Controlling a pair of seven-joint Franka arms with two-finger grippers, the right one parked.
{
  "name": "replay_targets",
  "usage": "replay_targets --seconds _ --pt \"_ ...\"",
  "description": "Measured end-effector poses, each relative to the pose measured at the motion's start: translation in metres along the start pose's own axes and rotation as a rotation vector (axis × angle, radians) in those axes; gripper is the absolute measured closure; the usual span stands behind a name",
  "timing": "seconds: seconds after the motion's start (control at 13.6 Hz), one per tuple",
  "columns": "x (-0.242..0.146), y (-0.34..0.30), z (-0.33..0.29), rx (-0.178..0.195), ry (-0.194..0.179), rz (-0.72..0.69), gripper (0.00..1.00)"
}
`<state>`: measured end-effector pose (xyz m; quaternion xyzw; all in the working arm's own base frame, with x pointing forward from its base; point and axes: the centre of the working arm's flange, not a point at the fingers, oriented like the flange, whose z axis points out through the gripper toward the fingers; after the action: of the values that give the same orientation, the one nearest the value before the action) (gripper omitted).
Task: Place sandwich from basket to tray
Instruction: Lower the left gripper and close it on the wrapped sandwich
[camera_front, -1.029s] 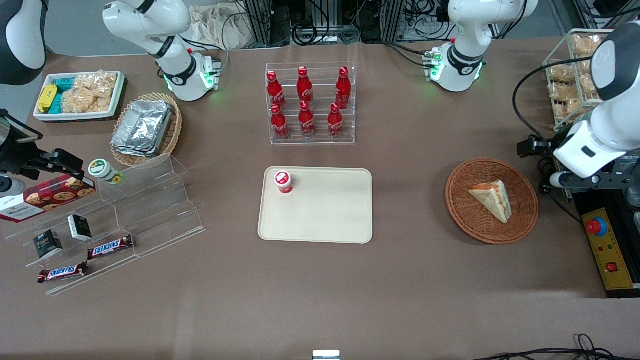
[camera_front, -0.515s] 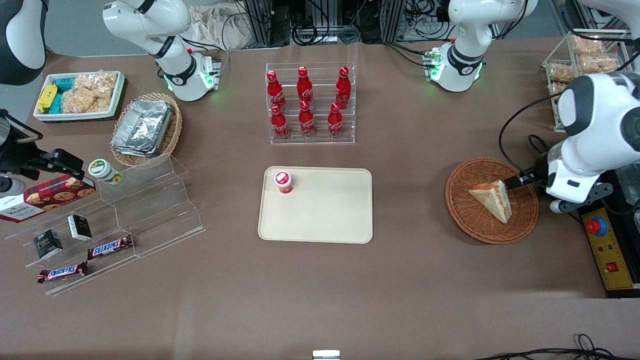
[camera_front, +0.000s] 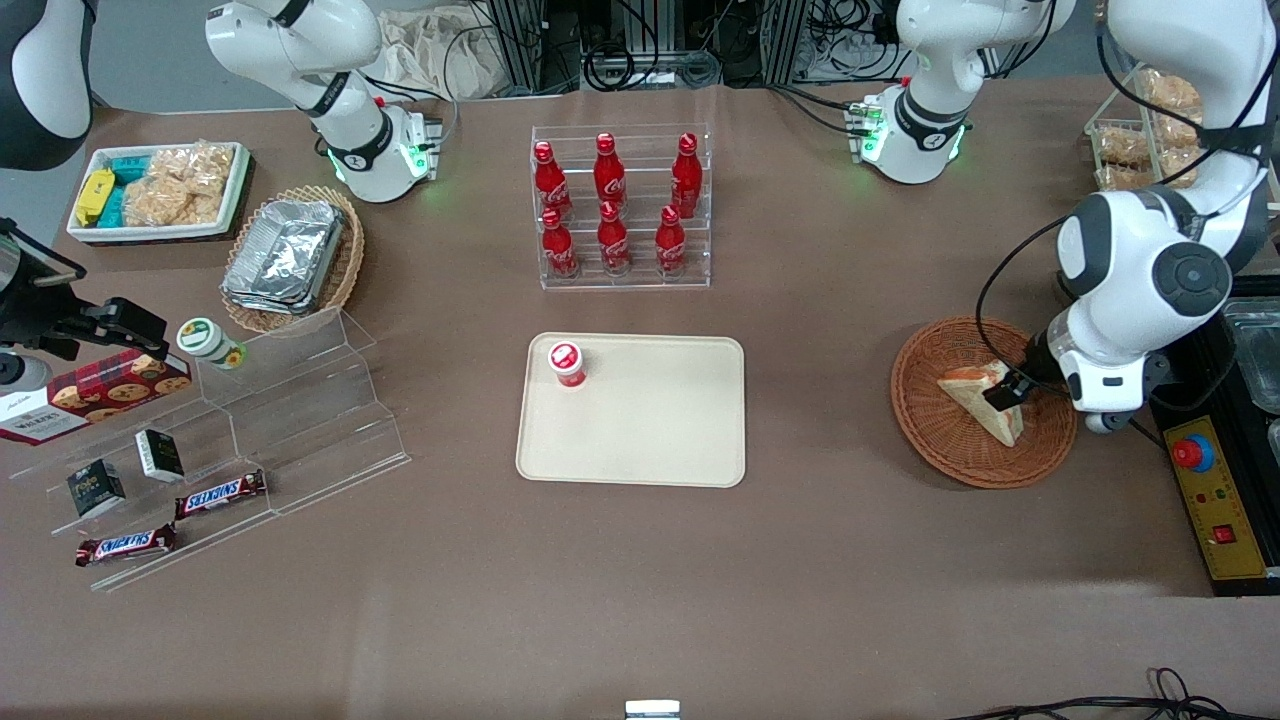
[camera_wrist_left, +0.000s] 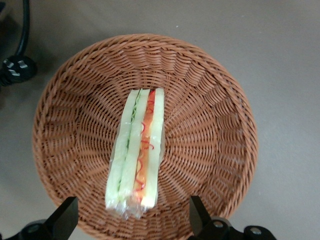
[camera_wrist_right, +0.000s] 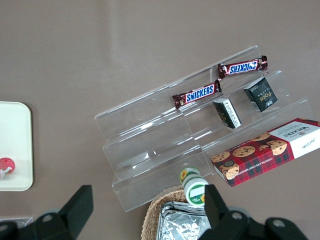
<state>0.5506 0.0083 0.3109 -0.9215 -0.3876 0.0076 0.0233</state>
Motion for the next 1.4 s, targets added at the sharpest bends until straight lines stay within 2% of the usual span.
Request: replay_targets --seconds 0.37,0.66,0.81,0.88,1.1,1.25,1.4 --pt "0.0 0.002 0.031 0.011 -0.016 -0.041 0.0" --pt "-0.006 -0.001 0.057 0.045 -0.053 -0.074 0.0" --pt "-0.006 -0.002 0.066 0.053 -0.062 -0.08 0.19" --pt "-0.004 -0.003 0.065 0.052 -0.061 -0.086 0.32" --pt "0.01 -0.009 0.051 0.03 -0.039 -0.095 0.61" --pt "0.02 -0.012 0.033 0.029 -0.035 -0.061 0.67" --pt "0.03 -0.007 0.001 0.062 -0.061 -0.027 0.72"
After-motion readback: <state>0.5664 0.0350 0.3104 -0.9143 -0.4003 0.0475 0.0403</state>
